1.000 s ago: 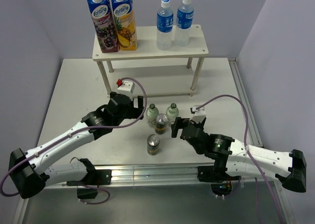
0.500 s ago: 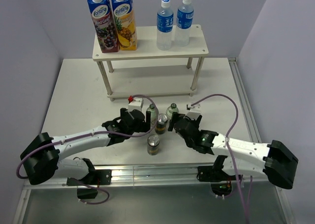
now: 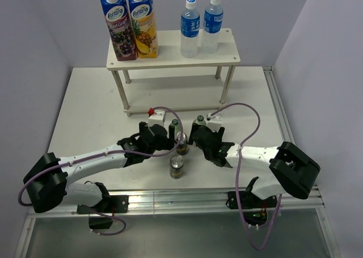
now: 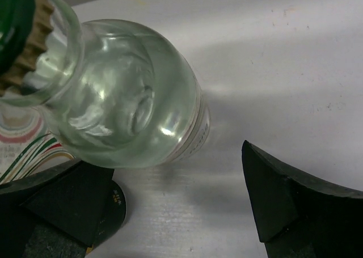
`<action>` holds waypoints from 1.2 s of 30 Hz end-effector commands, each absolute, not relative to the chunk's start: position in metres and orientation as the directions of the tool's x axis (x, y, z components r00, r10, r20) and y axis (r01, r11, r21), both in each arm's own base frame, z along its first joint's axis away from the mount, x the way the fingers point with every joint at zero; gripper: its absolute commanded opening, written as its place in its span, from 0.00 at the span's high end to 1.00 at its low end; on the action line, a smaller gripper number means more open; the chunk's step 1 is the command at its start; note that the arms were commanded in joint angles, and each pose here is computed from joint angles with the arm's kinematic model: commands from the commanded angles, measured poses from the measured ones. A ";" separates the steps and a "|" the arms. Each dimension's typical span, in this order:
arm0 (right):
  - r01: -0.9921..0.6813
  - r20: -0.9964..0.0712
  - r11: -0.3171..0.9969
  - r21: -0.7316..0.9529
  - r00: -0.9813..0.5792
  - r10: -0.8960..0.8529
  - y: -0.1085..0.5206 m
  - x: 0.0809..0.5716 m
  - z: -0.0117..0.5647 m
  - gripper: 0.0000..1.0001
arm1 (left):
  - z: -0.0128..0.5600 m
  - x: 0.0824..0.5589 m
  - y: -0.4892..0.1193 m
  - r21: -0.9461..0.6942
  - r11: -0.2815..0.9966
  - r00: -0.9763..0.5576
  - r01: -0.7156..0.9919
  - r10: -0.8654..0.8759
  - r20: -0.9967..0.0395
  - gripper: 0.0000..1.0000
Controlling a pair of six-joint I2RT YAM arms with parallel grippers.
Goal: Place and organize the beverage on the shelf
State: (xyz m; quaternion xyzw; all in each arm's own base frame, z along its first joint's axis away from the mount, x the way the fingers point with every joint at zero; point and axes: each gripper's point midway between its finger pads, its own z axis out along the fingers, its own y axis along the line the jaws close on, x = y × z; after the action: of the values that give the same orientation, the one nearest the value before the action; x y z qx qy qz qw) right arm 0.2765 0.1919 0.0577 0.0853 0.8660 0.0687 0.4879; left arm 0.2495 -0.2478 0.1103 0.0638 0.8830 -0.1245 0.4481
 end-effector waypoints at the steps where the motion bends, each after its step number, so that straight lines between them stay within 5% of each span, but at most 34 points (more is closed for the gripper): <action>1: 0.102 -0.858 0.957 0.271 -0.424 0.288 0.200 0.299 0.081 0.03 | 0.149 0.256 -0.255 -0.203 0.949 -0.536 0.242 -0.044 -0.843 0.01; 13: 0.153 -0.894 0.959 0.237 -0.351 0.277 0.195 0.317 0.077 0.05 | 0.194 0.256 -0.245 -0.174 0.951 -0.491 0.257 -0.026 -0.871 0.01; 25: 0.187 -0.928 0.962 0.199 -0.281 0.247 0.197 0.335 0.083 0.13 | 0.316 0.294 -0.204 -0.076 0.966 -0.328 0.246 0.010 -0.945 0.01; 28: 0.199 -0.933 0.965 0.172 -0.282 0.224 0.197 0.338 0.080 0.25 | 0.319 0.318 -0.175 -0.079 0.981 -0.311 0.177 -0.020 -0.950 0.01; 36: 0.198 -0.937 0.972 0.124 -0.298 0.181 0.193 0.337 0.085 0.79 | 0.290 0.329 -0.154 -0.121 0.985 -0.300 0.125 -0.078 -0.951 0.01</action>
State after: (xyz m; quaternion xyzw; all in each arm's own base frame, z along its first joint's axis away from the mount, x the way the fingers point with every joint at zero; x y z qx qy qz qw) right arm 0.3264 0.1944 0.0589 0.0923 0.8250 -0.0053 0.5576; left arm 0.3250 -0.1579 0.2749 0.0211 0.8198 -0.0679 0.5683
